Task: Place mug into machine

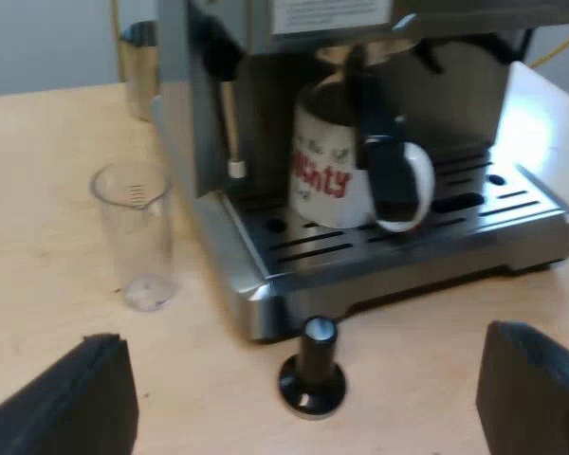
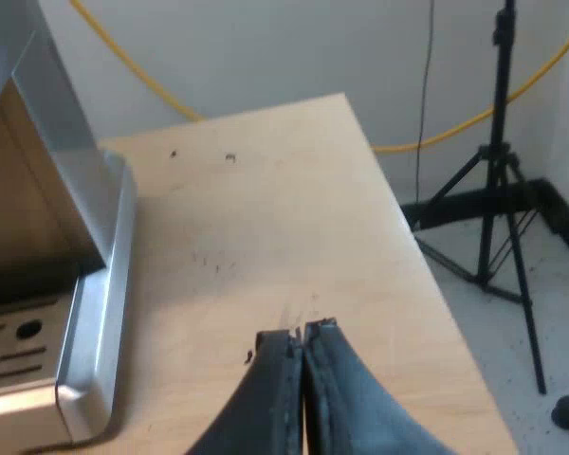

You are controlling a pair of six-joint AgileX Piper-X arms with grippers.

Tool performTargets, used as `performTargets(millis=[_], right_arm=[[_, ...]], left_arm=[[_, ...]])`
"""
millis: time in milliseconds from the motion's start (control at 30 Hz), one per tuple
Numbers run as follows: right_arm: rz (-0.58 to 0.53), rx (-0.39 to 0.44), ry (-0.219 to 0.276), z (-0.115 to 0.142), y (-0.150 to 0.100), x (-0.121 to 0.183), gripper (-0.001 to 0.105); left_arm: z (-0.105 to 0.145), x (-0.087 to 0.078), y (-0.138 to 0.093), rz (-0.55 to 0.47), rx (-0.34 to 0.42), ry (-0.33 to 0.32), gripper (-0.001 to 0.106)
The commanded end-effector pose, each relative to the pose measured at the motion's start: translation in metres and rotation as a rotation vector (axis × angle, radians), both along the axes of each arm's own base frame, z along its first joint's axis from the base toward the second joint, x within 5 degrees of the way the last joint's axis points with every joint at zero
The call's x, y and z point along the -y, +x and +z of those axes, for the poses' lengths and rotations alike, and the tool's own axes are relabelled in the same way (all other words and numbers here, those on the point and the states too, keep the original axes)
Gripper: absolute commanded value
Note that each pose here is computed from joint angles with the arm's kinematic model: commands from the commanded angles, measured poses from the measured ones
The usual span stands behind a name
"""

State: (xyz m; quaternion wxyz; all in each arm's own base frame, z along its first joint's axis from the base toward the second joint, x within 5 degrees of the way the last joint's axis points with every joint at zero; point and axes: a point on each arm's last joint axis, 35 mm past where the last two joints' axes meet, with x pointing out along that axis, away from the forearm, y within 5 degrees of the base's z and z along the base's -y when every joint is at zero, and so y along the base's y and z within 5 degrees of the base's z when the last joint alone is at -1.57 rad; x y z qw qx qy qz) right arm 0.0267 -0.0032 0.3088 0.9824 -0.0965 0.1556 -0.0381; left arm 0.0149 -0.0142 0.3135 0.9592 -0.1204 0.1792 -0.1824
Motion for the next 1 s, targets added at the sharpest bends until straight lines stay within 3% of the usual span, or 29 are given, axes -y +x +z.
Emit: performTargets(millis=[33, 167, 433, 533, 700, 1000], right_arm=[[0.012, -0.023, 0.004, -0.005, 0.003, 0.000, 0.000], [0.014, -0.059, 0.008, -0.015, 0.007, 0.000, 0.000], [0.013, -0.148, 0.015, -0.043, 0.017, 0.001, 0.000], [0.013, -0.179, 0.017, -0.053, 0.020, 0.001, 0.000], [0.013, -0.221, 0.021, -0.065, 0.023, 0.001, 0.000], [0.013, -0.231, 0.022, -0.070, 0.024, 0.001, 0.000]], left_arm=[[-0.006, -0.001, 0.012, 0.036, 0.019, 0.010, 0.079], [-0.011, -0.002, 0.017, 0.036, 0.029, 0.010, 0.079], [-0.030, -0.002, 0.027, 0.042, -0.020, 0.014, 0.079], [-0.031, -0.002, 0.026, 0.030, -0.003, 0.060, 0.079], [-0.031, -0.002, 0.026, 0.025, 0.003, 0.074, 0.079], [-0.031, -0.002, 0.026, 0.025, 0.003, 0.074, 0.079]])
